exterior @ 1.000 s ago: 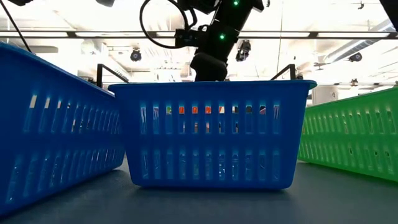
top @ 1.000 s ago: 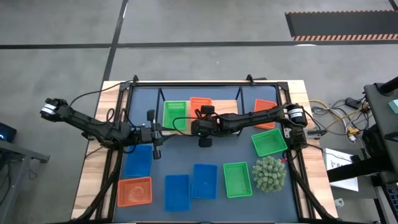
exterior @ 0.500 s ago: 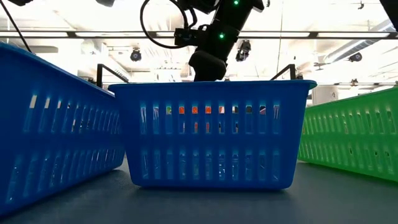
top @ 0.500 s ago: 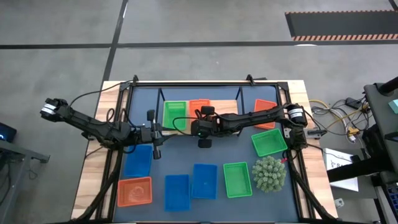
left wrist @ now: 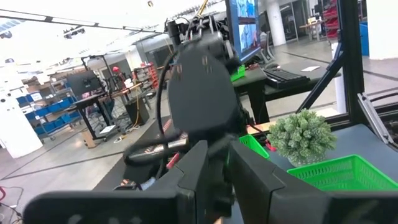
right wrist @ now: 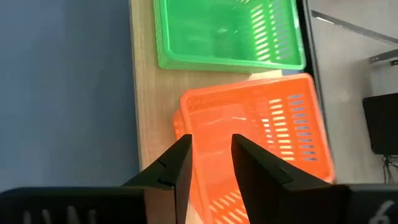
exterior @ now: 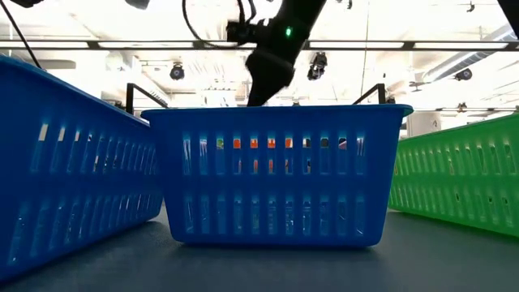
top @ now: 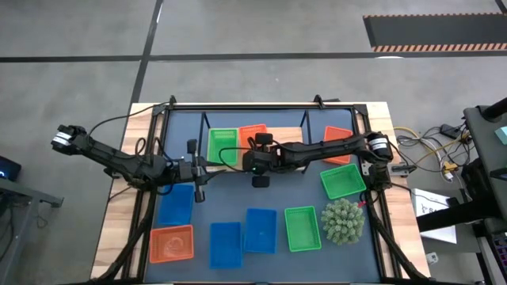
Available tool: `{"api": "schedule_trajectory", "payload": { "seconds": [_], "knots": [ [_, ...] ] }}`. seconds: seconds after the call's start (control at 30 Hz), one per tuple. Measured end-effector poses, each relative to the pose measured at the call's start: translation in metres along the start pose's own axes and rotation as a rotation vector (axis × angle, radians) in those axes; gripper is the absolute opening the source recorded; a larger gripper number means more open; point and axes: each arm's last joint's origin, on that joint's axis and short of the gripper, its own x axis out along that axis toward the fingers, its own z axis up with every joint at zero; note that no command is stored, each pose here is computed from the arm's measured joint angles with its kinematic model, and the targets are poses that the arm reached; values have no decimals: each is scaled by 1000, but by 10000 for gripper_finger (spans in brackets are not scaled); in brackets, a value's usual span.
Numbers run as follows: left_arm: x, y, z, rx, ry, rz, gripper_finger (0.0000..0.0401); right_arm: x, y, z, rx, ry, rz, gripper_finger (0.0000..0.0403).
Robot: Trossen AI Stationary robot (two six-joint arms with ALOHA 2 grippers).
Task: Stack baskets on shelf by color
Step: Put the bottom right blue basket on the shelf
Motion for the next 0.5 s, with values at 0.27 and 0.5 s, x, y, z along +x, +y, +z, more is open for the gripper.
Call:
{"api": "schedule_trajectory", "payload": {
  "seconds": [0.27, 0.5],
  "knots": [
    [0, 0, 0, -1, -1, -1, 52, -34, -9, 1, 0, 91, 84, 74],
    [0, 0, 0, -1, 0, -2, 52, -77, 20, -17, -26, 70, 164, 14]
  ]
}}
